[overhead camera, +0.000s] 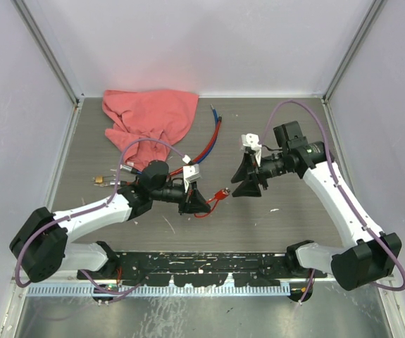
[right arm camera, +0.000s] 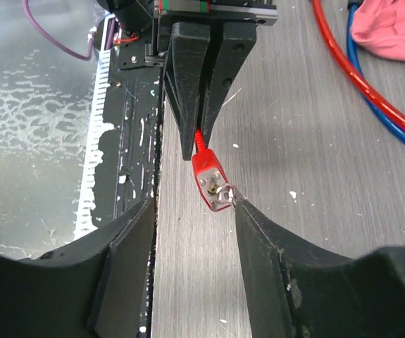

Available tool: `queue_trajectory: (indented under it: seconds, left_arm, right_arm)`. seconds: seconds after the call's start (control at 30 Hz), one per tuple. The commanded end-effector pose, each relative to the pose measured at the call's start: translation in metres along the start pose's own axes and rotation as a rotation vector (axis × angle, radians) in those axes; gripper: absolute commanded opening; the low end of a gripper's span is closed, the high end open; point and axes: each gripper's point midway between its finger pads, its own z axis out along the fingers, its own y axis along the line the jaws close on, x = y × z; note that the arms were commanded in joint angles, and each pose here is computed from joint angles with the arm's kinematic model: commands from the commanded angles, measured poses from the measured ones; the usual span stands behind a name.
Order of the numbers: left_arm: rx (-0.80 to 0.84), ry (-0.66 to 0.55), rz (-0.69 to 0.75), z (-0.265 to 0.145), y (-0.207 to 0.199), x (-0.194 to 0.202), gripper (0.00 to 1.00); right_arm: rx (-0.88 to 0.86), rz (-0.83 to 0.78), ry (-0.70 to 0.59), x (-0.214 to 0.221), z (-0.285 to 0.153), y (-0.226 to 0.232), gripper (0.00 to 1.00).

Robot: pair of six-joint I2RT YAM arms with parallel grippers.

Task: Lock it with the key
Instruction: Lock the lock.

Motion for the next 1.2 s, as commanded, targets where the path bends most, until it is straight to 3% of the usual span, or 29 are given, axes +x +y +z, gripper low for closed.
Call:
queue_trajectory:
  seconds: [0.0, 0.47, 0.63, 0.97, 1.17]
  left_arm:
    - [0.02, -0.095, 0.08, -0.003, -0.009, -0.04, 0.0]
    - [0.022, -0.099, 0.081, -0.003, -0.01, -0.042, 0.0]
    - [0.023, -0.099, 0.076, -0.003, -0.01, -0.041, 0.0]
    - [0.036, -0.096, 0.071, -0.004, -0.013, -0.038, 0.0]
    - [0.055, -0.09, 0.064, -0.002, -0.014, -0.035, 0.0]
  right_arm:
    - [0.025, 0.029, 0.049, 0.002, 0.011, -0.003, 0.54]
    - [0.057, 0.005, 0.101, 0.01, 0.019, -0.011, 0.47]
    - [0.045, -0.018, 0.115, 0.014, 0.022, -0.01, 0.39]
    - [0.031, -0.105, 0.149, 0.018, 0.023, -0.011, 0.2]
    - [0.0, -0.202, 0.164, 0.016, 0.02, -0.009, 0.01]
